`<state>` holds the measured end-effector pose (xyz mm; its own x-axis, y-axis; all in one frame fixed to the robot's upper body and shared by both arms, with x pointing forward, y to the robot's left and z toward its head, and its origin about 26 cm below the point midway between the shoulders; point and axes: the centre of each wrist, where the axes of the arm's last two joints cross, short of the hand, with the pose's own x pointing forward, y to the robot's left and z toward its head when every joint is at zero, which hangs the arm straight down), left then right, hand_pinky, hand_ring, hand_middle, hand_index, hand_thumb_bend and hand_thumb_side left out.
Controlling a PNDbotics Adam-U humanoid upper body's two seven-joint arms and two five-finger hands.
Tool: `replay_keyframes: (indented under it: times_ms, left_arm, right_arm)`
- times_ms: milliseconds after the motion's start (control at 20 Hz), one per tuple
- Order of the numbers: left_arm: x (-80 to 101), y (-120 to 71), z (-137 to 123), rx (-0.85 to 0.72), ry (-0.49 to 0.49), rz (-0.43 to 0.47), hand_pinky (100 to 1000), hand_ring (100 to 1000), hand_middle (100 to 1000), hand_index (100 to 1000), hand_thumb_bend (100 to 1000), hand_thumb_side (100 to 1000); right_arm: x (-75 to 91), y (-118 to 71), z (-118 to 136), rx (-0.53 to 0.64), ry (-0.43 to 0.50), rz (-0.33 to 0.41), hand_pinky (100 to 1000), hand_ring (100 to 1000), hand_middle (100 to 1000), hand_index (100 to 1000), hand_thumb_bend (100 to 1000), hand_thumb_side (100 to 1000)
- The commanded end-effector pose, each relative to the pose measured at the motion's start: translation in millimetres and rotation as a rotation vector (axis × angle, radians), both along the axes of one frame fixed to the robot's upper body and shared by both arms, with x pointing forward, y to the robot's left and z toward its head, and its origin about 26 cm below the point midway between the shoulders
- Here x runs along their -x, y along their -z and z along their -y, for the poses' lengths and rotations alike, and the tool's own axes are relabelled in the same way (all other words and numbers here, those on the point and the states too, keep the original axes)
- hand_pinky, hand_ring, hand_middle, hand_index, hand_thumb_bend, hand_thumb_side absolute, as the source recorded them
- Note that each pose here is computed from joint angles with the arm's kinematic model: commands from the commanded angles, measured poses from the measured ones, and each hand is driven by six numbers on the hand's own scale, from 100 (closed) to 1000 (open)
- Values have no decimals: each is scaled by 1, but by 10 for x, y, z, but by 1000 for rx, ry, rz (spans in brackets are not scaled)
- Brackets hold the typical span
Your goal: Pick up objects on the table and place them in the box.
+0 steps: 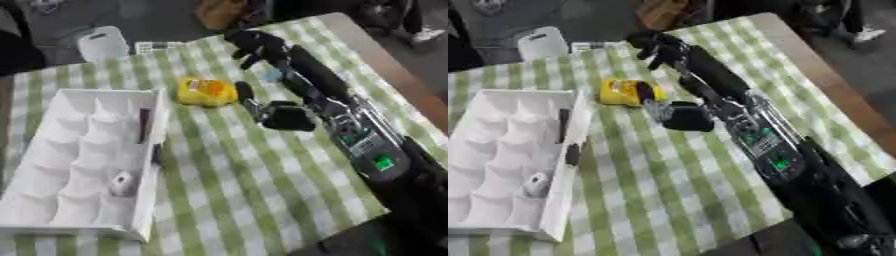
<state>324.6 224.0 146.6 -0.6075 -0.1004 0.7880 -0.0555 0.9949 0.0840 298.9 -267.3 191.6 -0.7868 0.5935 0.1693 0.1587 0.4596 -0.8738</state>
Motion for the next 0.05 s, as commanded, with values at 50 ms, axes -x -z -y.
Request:
replay_keyframes:
  times_ms: [50]
  left_arm:
    - [5, -48, -55, -17, -17, 18, 732, 684, 955, 842, 175, 916]
  right_arm:
    - [59, -84, 65, 15, -10, 20, 682, 783, 892, 992, 100, 182]
